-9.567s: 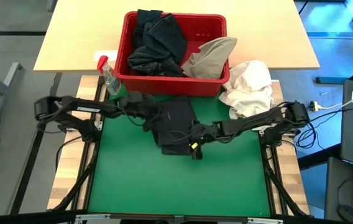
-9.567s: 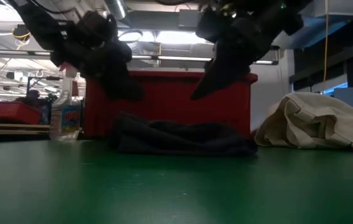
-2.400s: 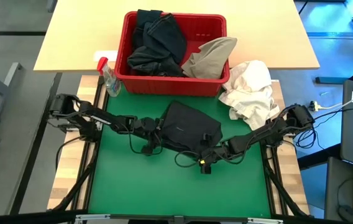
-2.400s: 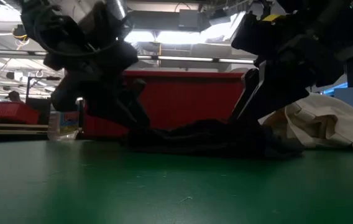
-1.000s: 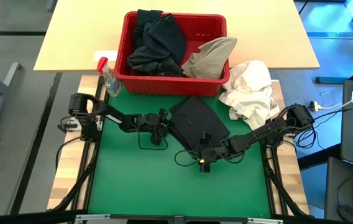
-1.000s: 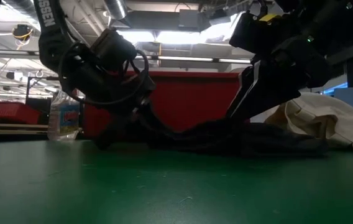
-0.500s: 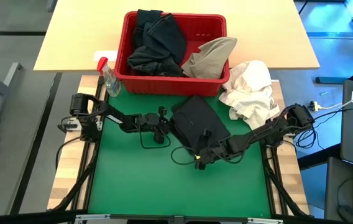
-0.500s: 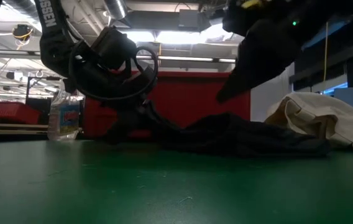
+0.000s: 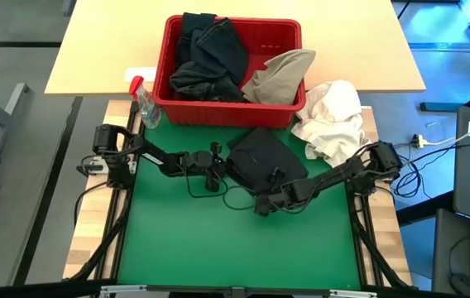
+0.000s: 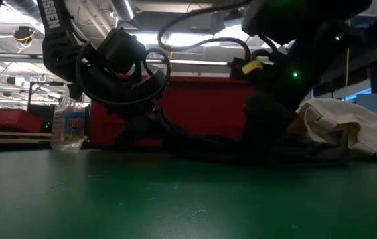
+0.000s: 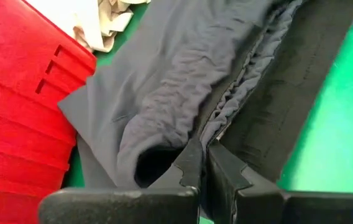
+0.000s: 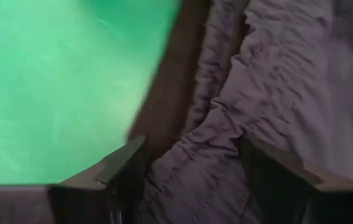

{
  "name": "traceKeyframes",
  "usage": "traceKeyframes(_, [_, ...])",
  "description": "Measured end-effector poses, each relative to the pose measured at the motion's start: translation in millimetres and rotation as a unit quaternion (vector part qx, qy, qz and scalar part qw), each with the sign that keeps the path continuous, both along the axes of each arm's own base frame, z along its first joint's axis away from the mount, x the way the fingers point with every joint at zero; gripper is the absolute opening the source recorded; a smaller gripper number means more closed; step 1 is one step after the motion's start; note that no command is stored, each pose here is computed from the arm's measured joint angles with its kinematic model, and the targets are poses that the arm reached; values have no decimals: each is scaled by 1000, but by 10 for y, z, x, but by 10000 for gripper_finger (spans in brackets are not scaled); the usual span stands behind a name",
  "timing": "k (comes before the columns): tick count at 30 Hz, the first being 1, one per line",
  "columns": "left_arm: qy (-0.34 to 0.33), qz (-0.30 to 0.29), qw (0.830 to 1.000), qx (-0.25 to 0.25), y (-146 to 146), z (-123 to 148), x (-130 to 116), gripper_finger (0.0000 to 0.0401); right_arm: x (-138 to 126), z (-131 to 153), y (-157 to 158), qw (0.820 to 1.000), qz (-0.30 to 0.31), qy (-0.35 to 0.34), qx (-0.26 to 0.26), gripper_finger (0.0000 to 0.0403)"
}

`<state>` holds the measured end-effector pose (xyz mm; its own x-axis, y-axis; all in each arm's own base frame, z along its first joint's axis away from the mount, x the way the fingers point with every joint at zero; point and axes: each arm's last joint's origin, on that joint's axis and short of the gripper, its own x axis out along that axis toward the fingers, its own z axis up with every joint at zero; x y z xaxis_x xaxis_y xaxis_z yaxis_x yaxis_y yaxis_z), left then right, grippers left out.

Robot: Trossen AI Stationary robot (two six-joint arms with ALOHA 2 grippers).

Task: Fold Laundry from Bin
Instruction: Fold the black shorts

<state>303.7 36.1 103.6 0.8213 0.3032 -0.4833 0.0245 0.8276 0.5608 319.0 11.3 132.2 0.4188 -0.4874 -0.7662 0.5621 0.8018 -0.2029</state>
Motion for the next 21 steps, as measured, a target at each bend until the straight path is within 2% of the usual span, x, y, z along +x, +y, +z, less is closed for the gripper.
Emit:
traceKeyframes(9, [-15, -7, 1000, -22, -210, 12, 21, 5, -157, -26, -12, 993, 37, 109, -39, 253])
traceKeyframes(14, [-22, 3, 1000, -18, -160, 26, 25, 5, -121, -17, -18, 993, 47, 99, -52, 247])
traceKeyframes(17, [-36, 7, 999, -18, -121, 49, 34, 5, -110, -16, -16, 993, 51, 94, -50, 214])
traceKeyframes(21, [-52, 7, 998, -16, -114, 77, 47, 5, -110, -16, -15, 993, 51, 94, -50, 122])
